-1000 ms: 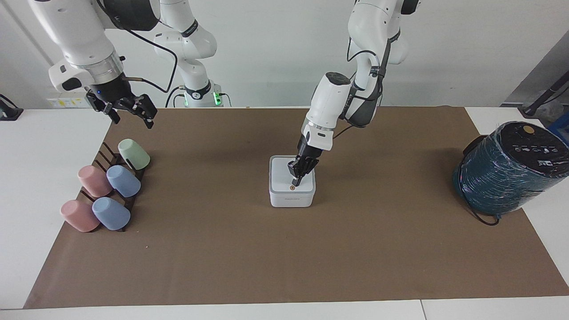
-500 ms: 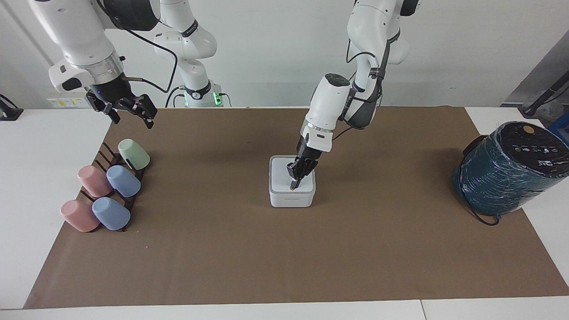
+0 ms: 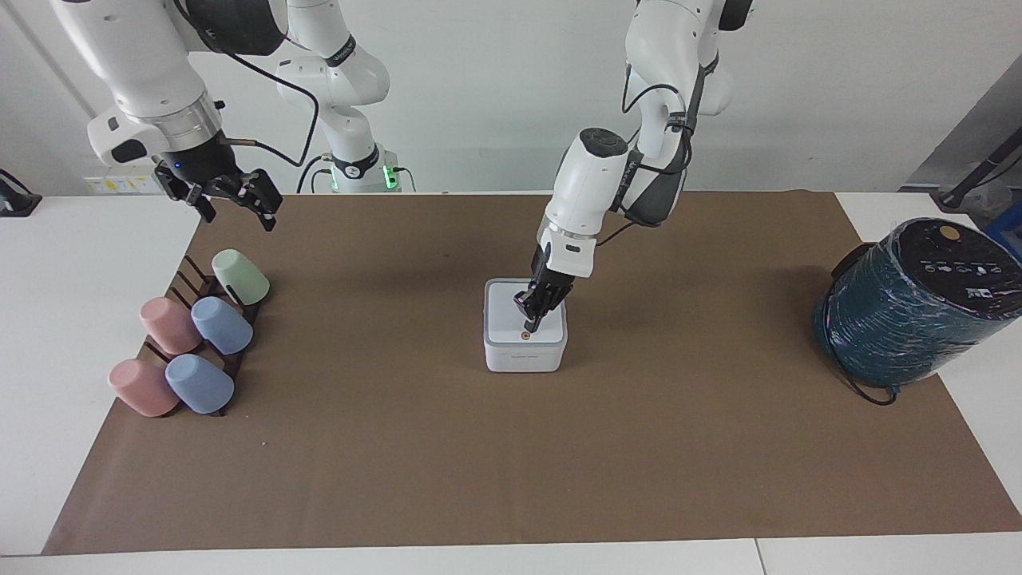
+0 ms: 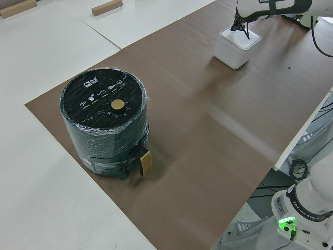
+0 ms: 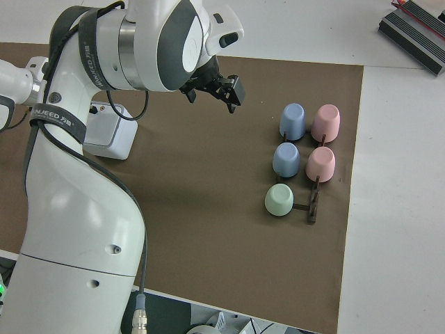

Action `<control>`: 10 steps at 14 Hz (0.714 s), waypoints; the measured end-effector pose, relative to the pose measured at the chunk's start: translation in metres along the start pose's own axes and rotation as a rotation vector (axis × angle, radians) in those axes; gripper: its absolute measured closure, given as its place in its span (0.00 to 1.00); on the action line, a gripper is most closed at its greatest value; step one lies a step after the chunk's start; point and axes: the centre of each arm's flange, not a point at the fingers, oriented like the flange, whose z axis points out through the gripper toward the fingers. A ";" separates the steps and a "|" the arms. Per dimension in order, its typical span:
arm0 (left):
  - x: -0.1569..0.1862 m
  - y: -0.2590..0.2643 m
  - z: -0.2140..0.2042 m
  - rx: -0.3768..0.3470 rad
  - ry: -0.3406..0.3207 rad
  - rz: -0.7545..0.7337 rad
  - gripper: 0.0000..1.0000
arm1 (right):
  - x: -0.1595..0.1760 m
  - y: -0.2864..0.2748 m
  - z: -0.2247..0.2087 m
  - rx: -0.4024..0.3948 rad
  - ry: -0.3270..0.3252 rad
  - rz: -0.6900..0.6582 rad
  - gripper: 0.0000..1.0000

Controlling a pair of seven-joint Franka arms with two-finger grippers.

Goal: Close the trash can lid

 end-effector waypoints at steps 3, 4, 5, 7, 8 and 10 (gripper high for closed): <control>0.014 -0.008 -0.042 0.090 -0.034 0.042 0.99 | 0.000 0.000 0.000 0.000 0.000 0.000 0.00; 0.025 -0.014 -0.058 0.124 -0.050 0.069 0.99 | 0.000 0.000 0.000 0.000 0.000 0.000 0.00; 0.041 -0.022 -0.075 0.156 -0.066 0.102 0.99 | 0.000 0.000 0.000 0.000 0.000 0.000 0.00; 0.077 -0.041 -0.098 0.198 -0.092 0.165 0.99 | 0.000 0.000 0.000 0.000 0.000 0.000 0.00; 0.097 -0.054 -0.107 0.211 -0.103 0.200 0.99 | 0.000 0.000 0.000 0.000 0.000 0.000 0.00; 0.135 -0.084 -0.117 0.233 -0.130 0.277 0.97 | 0.000 0.000 0.000 0.000 0.000 0.000 0.00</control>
